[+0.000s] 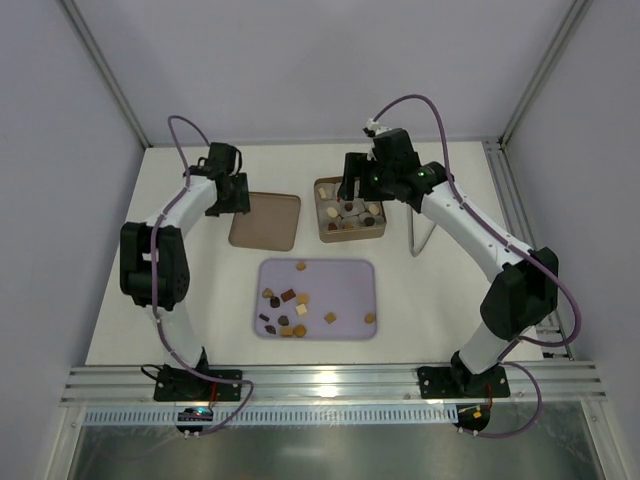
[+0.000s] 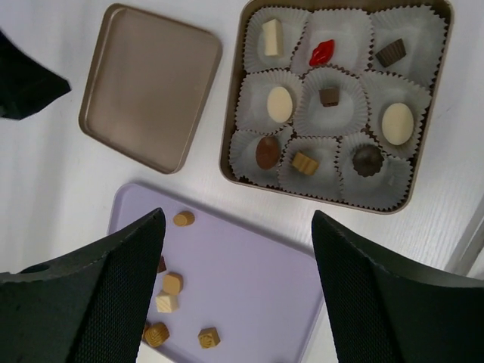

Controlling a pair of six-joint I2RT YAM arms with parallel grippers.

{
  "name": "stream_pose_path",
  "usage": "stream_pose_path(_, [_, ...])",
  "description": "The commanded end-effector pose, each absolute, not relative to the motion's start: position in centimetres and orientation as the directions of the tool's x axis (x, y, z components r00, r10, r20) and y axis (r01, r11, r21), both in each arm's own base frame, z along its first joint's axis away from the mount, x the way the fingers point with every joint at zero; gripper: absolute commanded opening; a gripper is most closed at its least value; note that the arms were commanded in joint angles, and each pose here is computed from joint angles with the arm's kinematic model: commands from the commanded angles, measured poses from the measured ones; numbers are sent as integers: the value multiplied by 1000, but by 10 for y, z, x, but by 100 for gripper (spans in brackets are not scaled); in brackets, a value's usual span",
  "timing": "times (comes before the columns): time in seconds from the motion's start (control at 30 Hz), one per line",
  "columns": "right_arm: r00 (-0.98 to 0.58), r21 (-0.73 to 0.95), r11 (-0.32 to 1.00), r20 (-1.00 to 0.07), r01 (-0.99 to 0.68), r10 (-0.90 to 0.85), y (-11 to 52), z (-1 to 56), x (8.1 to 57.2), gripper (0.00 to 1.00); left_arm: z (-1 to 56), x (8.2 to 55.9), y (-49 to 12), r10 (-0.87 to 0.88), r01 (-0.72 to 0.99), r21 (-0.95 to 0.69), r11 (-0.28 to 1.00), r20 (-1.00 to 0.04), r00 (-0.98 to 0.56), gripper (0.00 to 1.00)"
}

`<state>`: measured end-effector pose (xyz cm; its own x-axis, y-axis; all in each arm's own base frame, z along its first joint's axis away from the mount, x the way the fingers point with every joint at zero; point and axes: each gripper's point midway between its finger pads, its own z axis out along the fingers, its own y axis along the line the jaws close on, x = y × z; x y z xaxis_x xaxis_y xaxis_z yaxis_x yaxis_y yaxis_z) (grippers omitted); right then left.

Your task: Pack the chocolate

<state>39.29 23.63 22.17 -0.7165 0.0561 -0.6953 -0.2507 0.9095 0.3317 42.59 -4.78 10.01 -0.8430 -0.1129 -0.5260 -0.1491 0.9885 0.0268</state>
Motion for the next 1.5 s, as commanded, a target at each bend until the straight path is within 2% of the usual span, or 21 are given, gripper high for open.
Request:
stream_pose_path(0.0, [-675, 370, 871, -735, -324, 61, 263, 245, 396, 77, 94, 459, -61, -49, -63, 7, 998, -554, -831, 67])
stream_pose_path(0.07, [-678, 373, 864, -733, -338, 51, 268, 245, 394, 74, 84, 466, -56, -47, -66, 15, 998, -541, -840, 63])
stream_pose_path(0.2, [-685, 365, 864, -727, -347, 31, 272, 238, 392, 73, 65, 473, -39, -65, -91, 26, 995, -511, -857, 63])
stream_pose_path(0.33, [-696, 357, 865, -718, -352, 13, 273, 228, 393, 72, 47, 482, -36, -98, -83, -54, 995, -477, -873, 61])
stream_pose_path(0.5, [-704, 363, 858, -710, -363, 3, 279, 222, 396, 72, 30, 485, -51, -53, 5, -131, 991, -438, -897, 57])
stream_pose_path(0.6, [-710, 368, 850, -704, -376, -9, 285, 218, 397, 72, 20, 484, -51, -68, -4, -154, 988, -411, -909, 49])
stream_pose_path(0.63, [-709, 367, 848, -705, -381, -13, 288, 219, 397, 72, 18, 482, -51, -72, -6, -162, 987, -404, -912, 42])
stream_pose_path(0.7, [-712, 367, 846, -702, -387, -22, 290, 215, 398, 72, 11, 480, -53, -74, -6, -174, 985, -387, -919, 35])
stream_pose_path(0.8, [-719, 368, 841, -694, -396, -35, 294, 210, 400, 72, 3, 479, -52, -79, -16, -169, 985, -373, -924, 20])
stream_pose_path(0.83, [-713, 370, 837, -701, -404, -34, 296, 214, 402, 72, 2, 479, -51, -83, -25, -160, 987, -371, -925, 10])
stream_pose_path(0.9, [-719, 374, 829, -694, -415, -47, 301, 211, 403, 72, -1, 478, -48, -95, -40, -157, 987, -363, -927, 0])
stream_pose_path(1.1, [-714, 391, 793, -696, -468, -79, 330, 211, 409, 72, 22, 483, -47, -168, -77, -243, 967, -380, -910, 0])
stream_pose_path(1.23, [-726, 405, 778, -681, -481, -94, 345, 203, 418, 71, 48, 481, -64, -221, -72, -367, 927, -384, -897, 0])
stream_pose_path(1.47, [-741, 410, 773, -662, -483, -112, 358, 192, 431, 71, 75, 476, -51, -322, -132, -442, 887, -390, -863, 0])
